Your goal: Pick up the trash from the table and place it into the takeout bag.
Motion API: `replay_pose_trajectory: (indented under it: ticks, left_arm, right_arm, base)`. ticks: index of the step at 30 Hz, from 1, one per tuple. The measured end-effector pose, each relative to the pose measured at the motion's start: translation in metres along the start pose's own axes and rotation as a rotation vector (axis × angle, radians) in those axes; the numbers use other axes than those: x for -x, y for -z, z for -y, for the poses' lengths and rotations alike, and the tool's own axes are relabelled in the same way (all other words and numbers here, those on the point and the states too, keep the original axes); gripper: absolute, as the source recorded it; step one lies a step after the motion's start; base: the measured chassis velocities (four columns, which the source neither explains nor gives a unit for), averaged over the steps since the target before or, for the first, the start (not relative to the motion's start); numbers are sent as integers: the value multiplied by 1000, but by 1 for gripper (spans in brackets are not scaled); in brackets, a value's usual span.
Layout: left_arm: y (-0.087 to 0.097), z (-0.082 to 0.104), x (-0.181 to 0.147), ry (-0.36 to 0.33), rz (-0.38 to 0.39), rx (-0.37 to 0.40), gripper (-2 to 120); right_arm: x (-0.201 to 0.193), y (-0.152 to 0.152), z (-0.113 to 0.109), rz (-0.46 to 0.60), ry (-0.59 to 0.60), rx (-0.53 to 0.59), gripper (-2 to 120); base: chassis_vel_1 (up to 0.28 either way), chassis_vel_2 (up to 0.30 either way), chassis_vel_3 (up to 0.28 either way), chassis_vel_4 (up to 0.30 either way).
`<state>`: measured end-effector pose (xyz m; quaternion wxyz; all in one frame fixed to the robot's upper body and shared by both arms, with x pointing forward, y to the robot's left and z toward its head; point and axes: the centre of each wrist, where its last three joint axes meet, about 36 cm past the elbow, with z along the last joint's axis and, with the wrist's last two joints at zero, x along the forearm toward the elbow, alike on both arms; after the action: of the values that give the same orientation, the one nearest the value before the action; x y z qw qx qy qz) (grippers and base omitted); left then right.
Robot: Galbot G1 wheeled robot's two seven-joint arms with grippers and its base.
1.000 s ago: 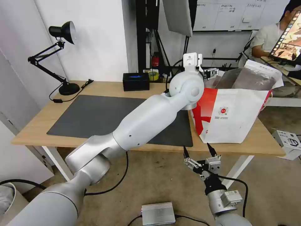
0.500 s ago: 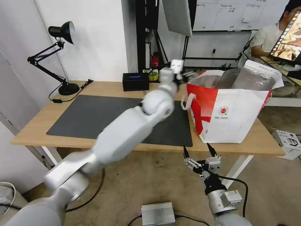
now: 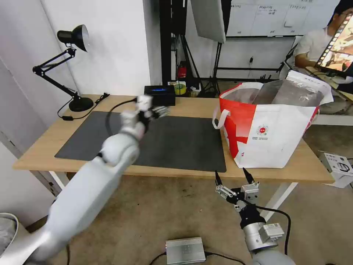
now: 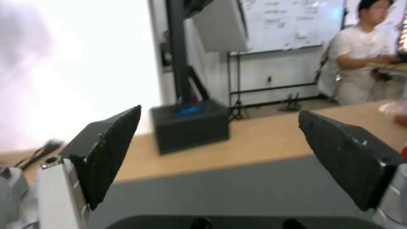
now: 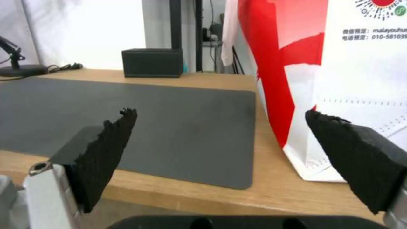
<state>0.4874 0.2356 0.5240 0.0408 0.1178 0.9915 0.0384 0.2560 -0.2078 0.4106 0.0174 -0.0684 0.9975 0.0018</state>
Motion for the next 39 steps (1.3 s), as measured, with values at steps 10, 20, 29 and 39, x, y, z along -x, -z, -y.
replay_pose_trajectory:
  ticks: [10, 20, 29, 39]
  left_arm:
    - [-22, -8, -76, 94, 1, 1, 100]
    - [-32, 10, -156, 160, 6, -12, 100]
    - [-51, 32, -179, 173, 17, -3, 100]
    - [-73, 42, -190, 191, 26, 26, 100]
  right_arm:
    - [0, 0, 0, 0, 0, 0, 99]
    - [0, 0, 0, 0, 0, 0, 99]
    - [0, 0, 0, 0, 0, 0, 99]
    - [0, 0, 0, 0, 0, 0, 99]
  base:
    - [0, 0, 0, 0]
    - [0, 0, 0, 0]
    - [0, 0, 0, 0]
    - [0, 0, 0, 0]
